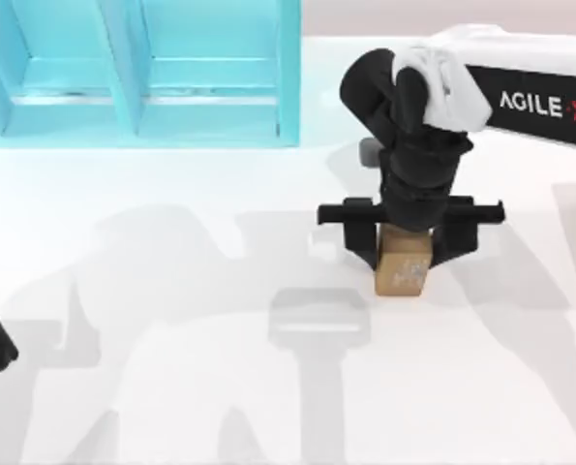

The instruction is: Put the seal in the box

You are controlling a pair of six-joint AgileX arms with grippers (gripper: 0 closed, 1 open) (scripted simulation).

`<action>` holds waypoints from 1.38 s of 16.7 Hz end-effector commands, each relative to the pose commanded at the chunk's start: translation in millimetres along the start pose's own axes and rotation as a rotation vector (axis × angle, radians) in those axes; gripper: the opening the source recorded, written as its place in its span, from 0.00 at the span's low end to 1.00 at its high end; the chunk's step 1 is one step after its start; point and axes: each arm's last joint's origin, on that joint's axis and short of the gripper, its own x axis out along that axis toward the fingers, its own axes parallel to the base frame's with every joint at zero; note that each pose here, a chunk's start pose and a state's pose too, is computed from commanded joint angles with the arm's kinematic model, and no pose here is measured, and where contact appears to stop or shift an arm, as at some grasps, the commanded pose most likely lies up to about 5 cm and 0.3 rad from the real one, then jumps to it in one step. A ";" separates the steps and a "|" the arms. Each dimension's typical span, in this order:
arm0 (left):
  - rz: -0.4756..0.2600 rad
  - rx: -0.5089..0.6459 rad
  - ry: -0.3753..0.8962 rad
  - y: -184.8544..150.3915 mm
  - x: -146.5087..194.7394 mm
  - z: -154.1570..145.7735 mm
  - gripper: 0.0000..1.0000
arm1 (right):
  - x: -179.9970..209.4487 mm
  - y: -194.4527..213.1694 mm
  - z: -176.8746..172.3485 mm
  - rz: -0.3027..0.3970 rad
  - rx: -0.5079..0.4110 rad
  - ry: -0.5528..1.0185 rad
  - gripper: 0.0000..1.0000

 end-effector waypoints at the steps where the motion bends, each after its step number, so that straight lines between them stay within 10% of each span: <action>1: 0.000 0.000 0.000 0.0 0.0 0.0 1.00 | 0.0 0.0 0.0 0.000 0.000 0.000 0.17; 4: 0.000 0.000 0.000 0.0 0.0 0.0 1.00 | 0.0 0.0 0.0 0.000 0.000 0.000 0.00; 14: 0.000 0.000 0.000 0.0 0.0 0.0 1.00 | -5.0 -0.1 1.4 0.000 0.002 -0.003 0.00; 23: 0.000 0.000 0.000 0.0 0.0 0.0 1.00 | -96.3 -0.3 1.1 -0.002 0.004 0.001 0.00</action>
